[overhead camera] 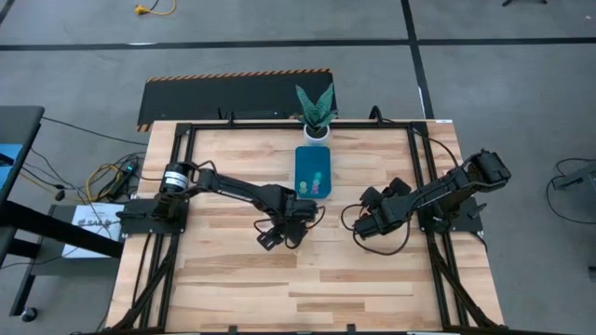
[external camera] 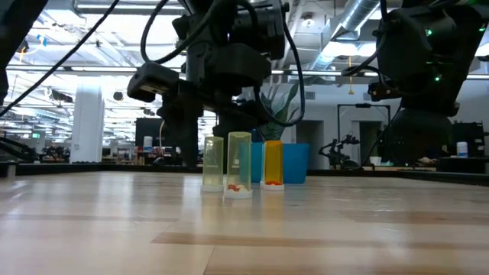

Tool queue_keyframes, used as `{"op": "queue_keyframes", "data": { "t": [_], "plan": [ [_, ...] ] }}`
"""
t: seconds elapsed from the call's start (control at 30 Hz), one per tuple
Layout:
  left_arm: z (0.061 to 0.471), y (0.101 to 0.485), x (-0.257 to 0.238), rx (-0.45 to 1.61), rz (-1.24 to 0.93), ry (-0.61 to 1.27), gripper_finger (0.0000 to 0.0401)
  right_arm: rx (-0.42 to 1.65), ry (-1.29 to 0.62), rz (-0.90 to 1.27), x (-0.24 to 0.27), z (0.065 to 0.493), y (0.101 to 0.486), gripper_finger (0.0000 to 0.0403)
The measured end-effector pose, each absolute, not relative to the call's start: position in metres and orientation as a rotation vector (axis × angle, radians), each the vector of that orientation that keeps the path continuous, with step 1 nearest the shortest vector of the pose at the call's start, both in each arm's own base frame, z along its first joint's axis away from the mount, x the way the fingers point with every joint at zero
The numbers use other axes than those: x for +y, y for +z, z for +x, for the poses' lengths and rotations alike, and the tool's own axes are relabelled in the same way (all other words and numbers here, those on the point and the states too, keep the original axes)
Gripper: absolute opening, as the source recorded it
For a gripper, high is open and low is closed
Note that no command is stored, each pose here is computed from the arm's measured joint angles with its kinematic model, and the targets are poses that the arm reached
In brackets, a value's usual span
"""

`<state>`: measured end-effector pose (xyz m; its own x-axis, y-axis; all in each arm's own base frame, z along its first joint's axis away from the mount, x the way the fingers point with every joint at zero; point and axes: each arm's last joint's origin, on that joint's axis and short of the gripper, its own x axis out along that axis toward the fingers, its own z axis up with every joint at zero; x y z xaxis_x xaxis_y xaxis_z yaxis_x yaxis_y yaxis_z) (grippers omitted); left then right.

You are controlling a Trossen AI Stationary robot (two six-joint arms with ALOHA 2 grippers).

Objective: Pick and place pill bottles into a basket
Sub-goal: Put the yellow pill bottle into the blue bin

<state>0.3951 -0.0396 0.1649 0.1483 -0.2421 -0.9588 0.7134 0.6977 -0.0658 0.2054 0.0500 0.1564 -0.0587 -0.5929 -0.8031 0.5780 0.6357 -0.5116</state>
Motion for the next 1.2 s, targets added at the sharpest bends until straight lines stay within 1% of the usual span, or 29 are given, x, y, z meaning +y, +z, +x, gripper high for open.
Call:
{"op": "queue_keyframes", "data": {
  "t": [0.37,0.47,0.97,1.1,1.2],
  "plan": [
    [0.3956,0.1651,-0.0391,1.235,0.456,-0.73,0.0201,1.32,-0.956,-0.014,0.0501,0.2055,0.1564,0.0159],
    [0.3956,0.1651,-0.0389,1.234,0.456,-0.73,0.0195,1.32,-0.955,-0.014,0.0501,0.2055,0.1564,0.0159],
    [0.3959,0.165,-0.0391,1.232,0.456,-0.729,0.0112,1.32,-0.955,-0.014,0.0501,0.2055,0.1564,0.0159],
    [0.3956,0.1659,-0.0391,1.243,0.443,-0.721,0.0098,1.324,-0.945,-0.023,0.0501,0.2057,0.1564,0.0159],
    [0.3958,0.1705,-0.0391,1.259,0.44,-0.722,0.0096,1.32,-0.941,-0.02,0.0503,0.2064,0.1562,0.0159]
  ]
}}
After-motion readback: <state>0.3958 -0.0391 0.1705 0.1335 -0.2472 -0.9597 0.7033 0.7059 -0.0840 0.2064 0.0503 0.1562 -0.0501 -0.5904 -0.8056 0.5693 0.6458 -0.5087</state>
